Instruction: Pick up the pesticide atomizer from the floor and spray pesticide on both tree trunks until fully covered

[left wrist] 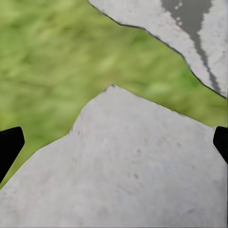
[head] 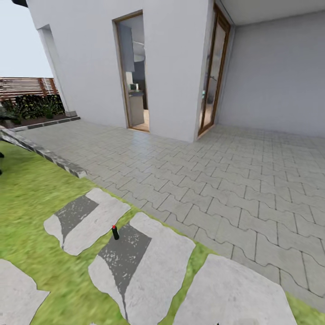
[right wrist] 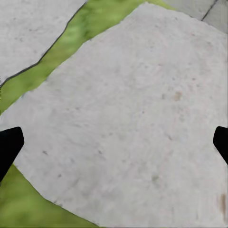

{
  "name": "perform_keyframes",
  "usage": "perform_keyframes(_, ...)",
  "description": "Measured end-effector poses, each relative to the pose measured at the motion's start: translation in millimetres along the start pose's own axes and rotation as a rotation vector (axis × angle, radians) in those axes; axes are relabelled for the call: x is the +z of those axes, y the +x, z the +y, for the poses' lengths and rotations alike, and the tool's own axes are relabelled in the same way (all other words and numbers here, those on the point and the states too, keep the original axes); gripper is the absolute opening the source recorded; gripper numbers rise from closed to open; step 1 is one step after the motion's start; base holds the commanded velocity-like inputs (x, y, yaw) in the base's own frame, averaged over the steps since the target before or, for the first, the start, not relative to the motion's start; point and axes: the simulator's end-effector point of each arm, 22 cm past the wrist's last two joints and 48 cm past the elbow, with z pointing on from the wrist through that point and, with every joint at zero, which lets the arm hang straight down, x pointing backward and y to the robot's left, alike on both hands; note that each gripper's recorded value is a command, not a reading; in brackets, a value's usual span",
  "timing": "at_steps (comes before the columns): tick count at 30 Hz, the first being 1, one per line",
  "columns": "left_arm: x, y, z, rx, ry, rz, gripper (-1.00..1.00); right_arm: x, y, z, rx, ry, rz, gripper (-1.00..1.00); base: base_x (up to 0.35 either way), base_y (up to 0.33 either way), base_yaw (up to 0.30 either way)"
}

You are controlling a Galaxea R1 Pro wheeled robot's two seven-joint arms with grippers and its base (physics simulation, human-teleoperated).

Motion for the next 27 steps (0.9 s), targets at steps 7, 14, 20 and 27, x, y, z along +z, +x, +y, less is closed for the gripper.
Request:
perform_keyframes(7, 0.0, 0.1, 0.0, 0.0, 0.0, 0.0, 1.0, 0.0, -0.1, 0.7, 0.0, -0.001, 0.0, 1.0, 0.292, -0.143, 0.278)
perform_keyframes(14, 0.0, 0.4, 0.0, 0.0, 0.0, 0.001, 1.0, 0.0, 0.0, 0.3, 0.0, 0.0, 0.0, 1.0, 0.29, -0.147, 0.278)
perform_keyframes(20, -0.1, 0.7, 0.0, 0.0, 0.0, 0.002, 1.0, 0.0, -0.1, 0.5, 0.0, -0.001, 0.0, 1.0, 0.282, -0.164, 0.238)
perform_keyframes(27, -0.1, 1.1, 0.0, 0.0, 0.0, 0.002, 1.0, 0.0, 0.3, 0.2, 0.0, -0.001, 0.001, 1.0, 0.281, -0.166, 0.042)
